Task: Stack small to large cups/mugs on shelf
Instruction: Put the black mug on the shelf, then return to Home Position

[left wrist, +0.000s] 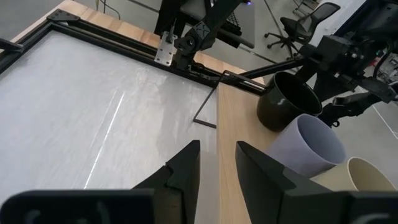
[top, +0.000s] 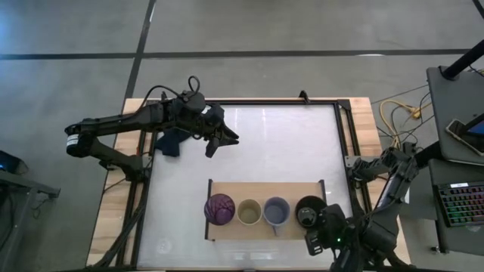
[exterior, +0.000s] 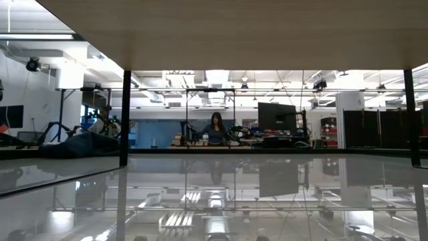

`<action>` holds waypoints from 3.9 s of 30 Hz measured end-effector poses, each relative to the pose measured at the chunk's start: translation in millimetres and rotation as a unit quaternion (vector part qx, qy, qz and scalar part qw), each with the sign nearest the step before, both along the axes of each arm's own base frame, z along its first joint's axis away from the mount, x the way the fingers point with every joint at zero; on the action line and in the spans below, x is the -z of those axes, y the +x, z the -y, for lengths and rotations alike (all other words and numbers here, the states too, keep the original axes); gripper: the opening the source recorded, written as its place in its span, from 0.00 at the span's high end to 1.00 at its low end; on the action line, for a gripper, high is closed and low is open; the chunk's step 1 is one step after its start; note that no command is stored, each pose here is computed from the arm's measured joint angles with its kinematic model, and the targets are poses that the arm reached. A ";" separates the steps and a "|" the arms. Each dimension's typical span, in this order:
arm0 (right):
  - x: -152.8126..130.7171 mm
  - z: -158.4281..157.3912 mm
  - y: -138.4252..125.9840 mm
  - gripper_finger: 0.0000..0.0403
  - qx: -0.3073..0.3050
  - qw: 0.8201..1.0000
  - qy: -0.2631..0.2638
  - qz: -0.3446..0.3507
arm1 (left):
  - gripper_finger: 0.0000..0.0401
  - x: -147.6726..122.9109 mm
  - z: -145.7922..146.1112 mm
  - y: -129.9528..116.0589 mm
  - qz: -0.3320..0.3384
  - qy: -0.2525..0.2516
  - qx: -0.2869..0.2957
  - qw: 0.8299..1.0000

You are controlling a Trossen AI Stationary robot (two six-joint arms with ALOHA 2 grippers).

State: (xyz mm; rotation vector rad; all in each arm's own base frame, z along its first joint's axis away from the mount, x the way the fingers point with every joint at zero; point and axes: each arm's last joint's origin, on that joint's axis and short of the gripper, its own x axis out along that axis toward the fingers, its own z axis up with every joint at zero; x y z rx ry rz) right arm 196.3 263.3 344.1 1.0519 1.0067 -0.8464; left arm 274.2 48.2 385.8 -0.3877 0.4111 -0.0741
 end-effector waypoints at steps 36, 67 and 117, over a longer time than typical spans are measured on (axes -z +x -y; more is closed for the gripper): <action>-159.9 108.8 70.5 0.98 -0.299 0.797 -0.402 0.337 | 0.78 -9.8 9.9 1.6 0.022 -0.116 0.019 0.993; -31.8 287.8 -79.4 0.98 -0.224 0.833 -0.315 0.396 | 0.78 -33.3 38.2 -48.3 0.129 -0.046 0.096 0.986; 151.3 279.7 -109.4 0.98 -0.236 0.760 -0.369 0.481 | 0.78 212.4 42.1 -171.7 0.215 -0.077 -0.060 0.972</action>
